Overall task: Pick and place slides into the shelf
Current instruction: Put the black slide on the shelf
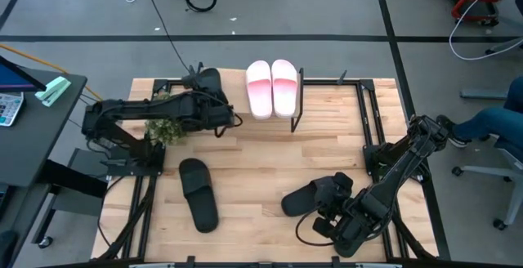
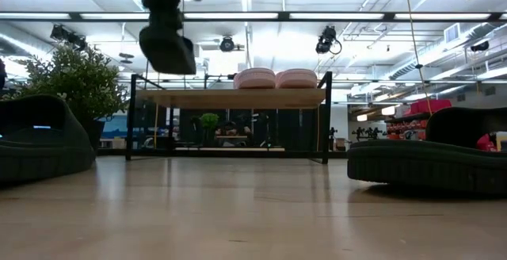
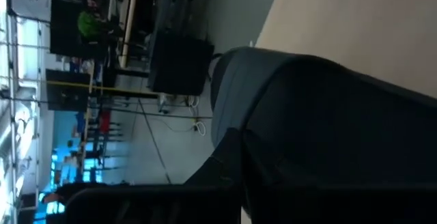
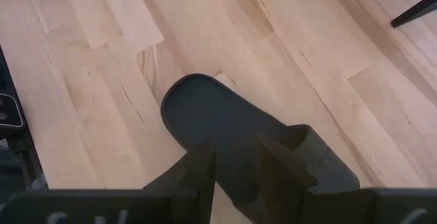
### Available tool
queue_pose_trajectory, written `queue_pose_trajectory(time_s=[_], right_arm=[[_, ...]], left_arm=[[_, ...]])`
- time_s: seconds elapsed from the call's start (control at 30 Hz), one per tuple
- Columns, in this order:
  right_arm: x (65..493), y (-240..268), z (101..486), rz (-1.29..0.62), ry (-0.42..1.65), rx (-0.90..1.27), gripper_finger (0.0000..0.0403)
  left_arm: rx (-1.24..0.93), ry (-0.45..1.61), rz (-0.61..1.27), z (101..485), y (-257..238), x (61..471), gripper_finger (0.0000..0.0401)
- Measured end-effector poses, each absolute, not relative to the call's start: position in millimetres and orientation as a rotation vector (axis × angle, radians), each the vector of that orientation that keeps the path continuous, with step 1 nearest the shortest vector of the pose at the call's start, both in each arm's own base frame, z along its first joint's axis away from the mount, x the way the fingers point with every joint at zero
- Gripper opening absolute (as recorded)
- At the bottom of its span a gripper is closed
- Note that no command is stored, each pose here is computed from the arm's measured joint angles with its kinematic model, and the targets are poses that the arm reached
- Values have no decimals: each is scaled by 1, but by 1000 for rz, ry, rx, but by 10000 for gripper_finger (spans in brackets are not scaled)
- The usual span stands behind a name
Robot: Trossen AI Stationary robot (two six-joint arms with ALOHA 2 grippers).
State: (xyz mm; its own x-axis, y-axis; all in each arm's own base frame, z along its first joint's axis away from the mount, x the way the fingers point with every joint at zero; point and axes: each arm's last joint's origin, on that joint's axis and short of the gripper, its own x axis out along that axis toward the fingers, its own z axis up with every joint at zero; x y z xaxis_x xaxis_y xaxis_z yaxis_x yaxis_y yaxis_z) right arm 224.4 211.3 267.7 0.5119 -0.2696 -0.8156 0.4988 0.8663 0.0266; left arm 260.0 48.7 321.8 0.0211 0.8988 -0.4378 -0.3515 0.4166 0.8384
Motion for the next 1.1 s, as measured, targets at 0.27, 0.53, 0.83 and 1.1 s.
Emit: queue_pose_trajectory(time_s=[0.27, 0.53, 0.83, 1.1], right_arm=[[224, 211, 268, -465, 926, 267, 107], [224, 211, 268, -455, 931, 245, 107], [224, 211, 268, -453, 932, 241, 107], [224, 211, 268, -457, 931, 248, 107]], left_arm=[[652, 1163, 1056, 287, 67, 251, 0], [662, 1112, 1016, 280, 83, 257, 0], [569, 1147, 1087, 280, 117, 246, 4], [494, 1159, 1104, 278, 133, 238, 14]])
